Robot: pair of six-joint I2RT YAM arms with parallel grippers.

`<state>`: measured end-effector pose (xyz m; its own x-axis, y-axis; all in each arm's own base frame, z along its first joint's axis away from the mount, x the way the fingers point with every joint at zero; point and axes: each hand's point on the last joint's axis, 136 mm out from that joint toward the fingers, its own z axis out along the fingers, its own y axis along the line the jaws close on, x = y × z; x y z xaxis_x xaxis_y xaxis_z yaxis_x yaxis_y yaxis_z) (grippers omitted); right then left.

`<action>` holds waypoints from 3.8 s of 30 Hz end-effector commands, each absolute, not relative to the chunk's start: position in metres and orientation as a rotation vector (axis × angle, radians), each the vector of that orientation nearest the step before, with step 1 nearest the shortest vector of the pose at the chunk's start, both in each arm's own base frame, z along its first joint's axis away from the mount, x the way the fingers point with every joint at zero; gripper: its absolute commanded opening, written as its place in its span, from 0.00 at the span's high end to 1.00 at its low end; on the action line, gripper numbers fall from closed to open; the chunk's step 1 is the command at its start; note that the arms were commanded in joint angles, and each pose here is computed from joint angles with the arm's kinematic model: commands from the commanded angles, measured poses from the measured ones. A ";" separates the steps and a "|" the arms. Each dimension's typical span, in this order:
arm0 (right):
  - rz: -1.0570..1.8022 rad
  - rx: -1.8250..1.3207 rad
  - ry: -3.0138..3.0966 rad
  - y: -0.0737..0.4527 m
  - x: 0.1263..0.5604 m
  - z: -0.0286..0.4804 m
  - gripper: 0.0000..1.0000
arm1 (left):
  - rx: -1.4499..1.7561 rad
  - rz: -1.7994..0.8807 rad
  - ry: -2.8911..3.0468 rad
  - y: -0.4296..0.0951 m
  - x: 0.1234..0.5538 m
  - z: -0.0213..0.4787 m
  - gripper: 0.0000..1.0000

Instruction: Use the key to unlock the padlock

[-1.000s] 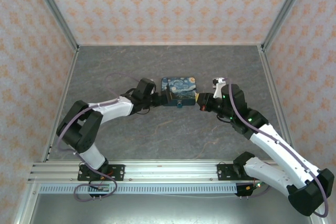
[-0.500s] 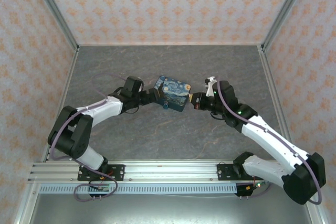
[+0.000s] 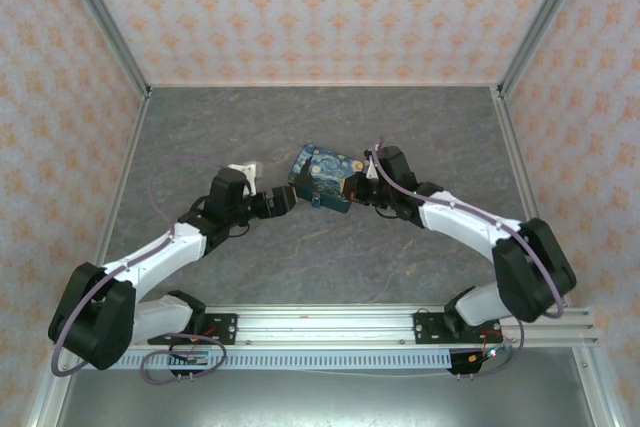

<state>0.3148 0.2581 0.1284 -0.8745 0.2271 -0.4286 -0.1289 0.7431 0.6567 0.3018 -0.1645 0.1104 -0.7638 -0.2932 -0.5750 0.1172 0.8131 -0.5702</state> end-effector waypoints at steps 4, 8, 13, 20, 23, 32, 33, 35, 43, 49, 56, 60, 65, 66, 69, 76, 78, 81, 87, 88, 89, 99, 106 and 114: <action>0.995 0.015 2.398 0.278 0.345 0.132 1.00 | -0.041 -0.883 2.250 -0.178 0.293 0.112 0.01; 1.018 0.013 2.383 0.279 0.354 0.127 1.00 | -0.003 -0.914 2.268 -0.186 0.292 0.105 0.00; 0.974 0.039 2.409 0.267 0.361 0.111 1.00 | 0.057 -0.943 2.250 -0.202 0.298 0.099 0.00; 0.873 0.022 2.492 0.253 0.355 0.088 1.00 | 0.124 -0.924 2.238 -0.221 0.313 0.091 0.07; 0.842 0.001 2.528 0.251 0.351 0.079 1.00 | 0.150 -0.930 2.241 -0.229 0.320 0.086 0.11; 0.814 -0.019 2.547 0.249 0.351 0.070 1.00 | 0.231 -0.908 2.258 -0.251 0.339 0.068 0.21; 0.808 -0.022 2.549 0.249 0.352 0.069 1.00 | 0.235 -0.903 2.260 -0.253 0.340 0.065 0.23; 0.802 -0.026 2.548 0.249 0.353 0.069 1.00 | 0.233 -0.894 2.265 -0.253 0.343 0.058 0.25; 0.795 -0.032 2.548 0.249 0.354 0.068 1.00 | 0.300 -0.825 2.281 -0.254 0.348 0.047 0.31; 0.796 -0.038 2.548 0.249 0.354 0.068 1.00 | 0.346 -0.795 2.294 -0.255 0.349 0.043 0.33; 0.803 -0.039 2.545 0.250 0.352 0.070 1.00 | 0.383 -0.840 2.307 -0.268 0.347 0.035 0.41; 0.806 -0.037 2.543 0.249 0.352 0.070 1.00 | 0.381 -0.882 2.304 -0.275 0.346 0.034 0.45; 0.820 -0.028 2.537 0.250 0.352 0.071 1.00 | 0.349 -0.962 2.276 -0.285 0.344 0.041 0.45; 0.824 -0.028 2.534 0.250 0.352 0.071 1.00 | 0.352 -0.977 2.268 -0.289 0.343 0.044 0.46; 0.830 -0.025 2.532 0.251 0.352 0.072 1.00 | 0.369 -1.013 2.263 -0.297 0.339 0.048 0.47; 0.838 -0.023 2.527 0.252 0.352 0.073 1.00 | 0.345 -1.054 2.268 -0.303 0.337 0.050 0.51; 0.842 -0.021 2.525 0.252 0.352 0.073 1.00 | 0.319 -1.041 2.270 -0.301 0.339 0.049 0.51; 0.853 -0.019 2.524 0.253 0.352 0.073 1.00 | 0.271 -1.017 2.272 -0.297 0.344 0.048 0.52; 0.851 -0.018 2.521 0.253 0.353 0.074 1.00 | 0.217 -0.972 2.272 -0.291 0.350 0.046 0.51; 0.849 -0.019 2.521 0.253 0.353 0.074 1.00 | 0.214 -0.962 2.272 -0.289 0.349 0.045 0.51; 0.846 -0.017 2.523 0.252 0.352 0.074 1.00 | 0.207 -0.952 2.272 -0.286 0.349 0.045 0.50; 0.844 -0.021 2.519 0.253 0.353 0.075 1.00 | 0.172 -0.876 2.282 -0.266 0.346 0.046 0.40; 0.848 -0.023 2.518 0.253 0.353 0.076 1.00 | 0.176 -0.900 2.295 -0.274 0.355 0.040 0.42; 0.862 -0.015 2.509 0.254 0.354 0.077 1.00 | 0.155 -0.890 2.317 -0.275 0.359 0.029 0.49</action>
<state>0.3648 0.2634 0.1024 -0.8496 0.1522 -0.5050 -0.2159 0.7732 0.5963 0.3507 -0.2744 0.0373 -0.7835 -0.1065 -0.6122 0.3405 0.7505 -0.5663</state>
